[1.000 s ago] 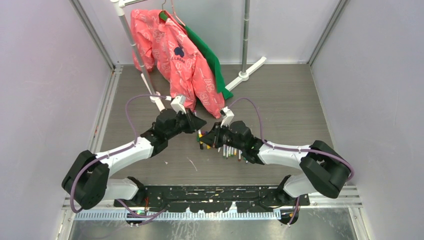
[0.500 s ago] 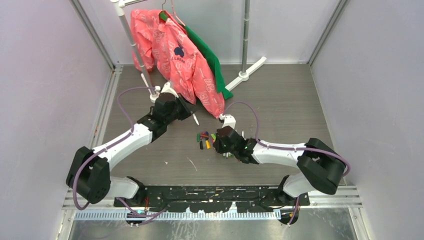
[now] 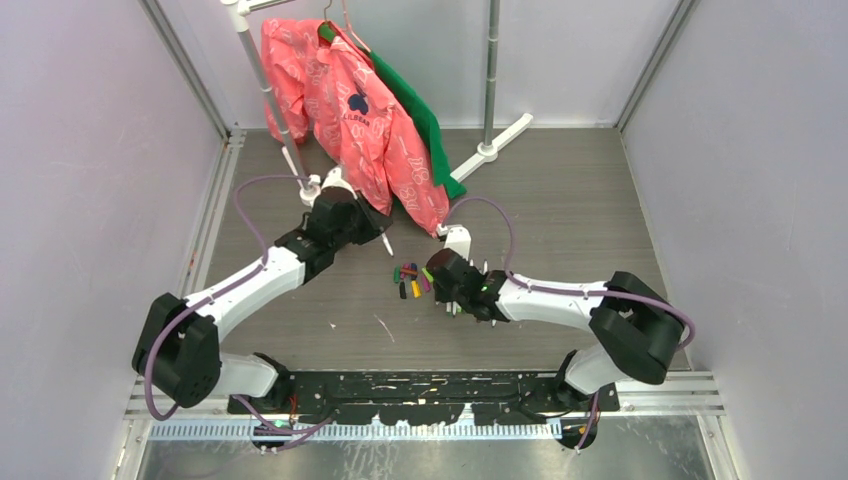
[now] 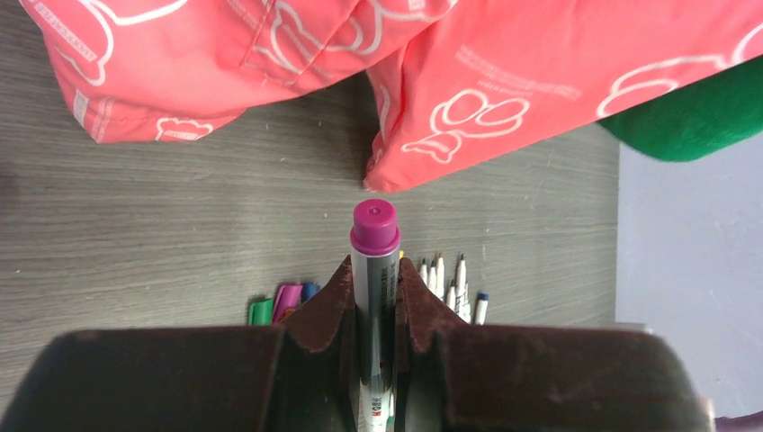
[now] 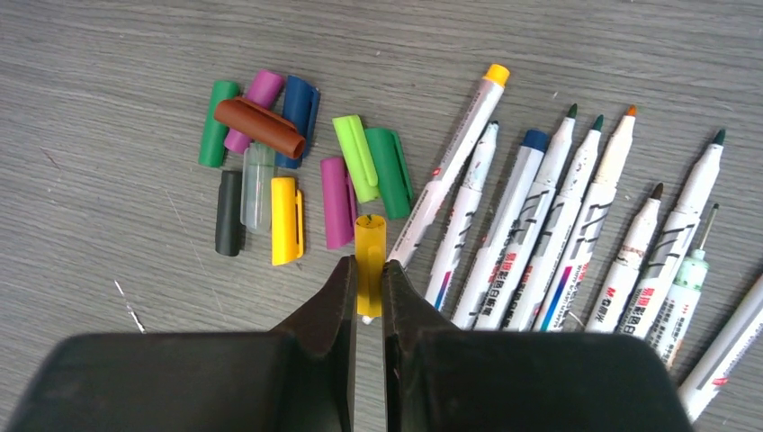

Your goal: Open the pen caps

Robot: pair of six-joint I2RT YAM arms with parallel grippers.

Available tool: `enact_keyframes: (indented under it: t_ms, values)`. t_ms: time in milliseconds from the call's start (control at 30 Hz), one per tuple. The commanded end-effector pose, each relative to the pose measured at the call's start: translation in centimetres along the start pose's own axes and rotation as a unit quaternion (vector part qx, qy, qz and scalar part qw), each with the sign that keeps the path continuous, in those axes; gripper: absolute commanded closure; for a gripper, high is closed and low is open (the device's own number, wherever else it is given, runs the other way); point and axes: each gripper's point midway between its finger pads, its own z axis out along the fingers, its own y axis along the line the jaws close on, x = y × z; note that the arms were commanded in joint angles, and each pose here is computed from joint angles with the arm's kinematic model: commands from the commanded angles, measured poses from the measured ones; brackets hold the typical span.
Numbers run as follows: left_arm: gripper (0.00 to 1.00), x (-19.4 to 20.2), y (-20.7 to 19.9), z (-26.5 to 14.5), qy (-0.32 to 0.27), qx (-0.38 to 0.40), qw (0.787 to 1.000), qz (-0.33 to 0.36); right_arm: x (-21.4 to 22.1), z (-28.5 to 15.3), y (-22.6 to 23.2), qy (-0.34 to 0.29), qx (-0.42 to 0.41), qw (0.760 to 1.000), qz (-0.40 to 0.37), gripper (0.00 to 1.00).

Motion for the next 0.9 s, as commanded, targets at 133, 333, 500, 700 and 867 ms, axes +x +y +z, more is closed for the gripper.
enact_keyframes:
  t_ms: [133,333,500,700,867]
  values:
    - [1.00,0.8,0.3,-0.6,0.005,0.010,0.999,0.031,-2.0,0.6,2.6,-0.014,-0.027,0.999,0.007,0.99]
    - [1.00,1.4,0.6,-0.8,0.012,0.005,0.999,0.041,-2.2,0.9,4.3,-0.010,-0.044,0.999,0.004,0.99]
    - [1.00,1.9,0.8,-0.9,0.016,0.002,0.999,0.048,-2.1,1.4,4.5,-0.005,-0.043,0.999,0.000,0.91]
    - [1.00,2.3,0.9,-0.9,0.022,0.000,0.998,0.051,-1.7,2.1,4.9,0.003,-0.041,0.999,-0.006,0.72]
    - [1.00,2.4,0.9,-0.9,0.023,0.000,0.998,0.053,-1.8,2.3,4.9,0.004,-0.041,0.999,-0.008,0.64]
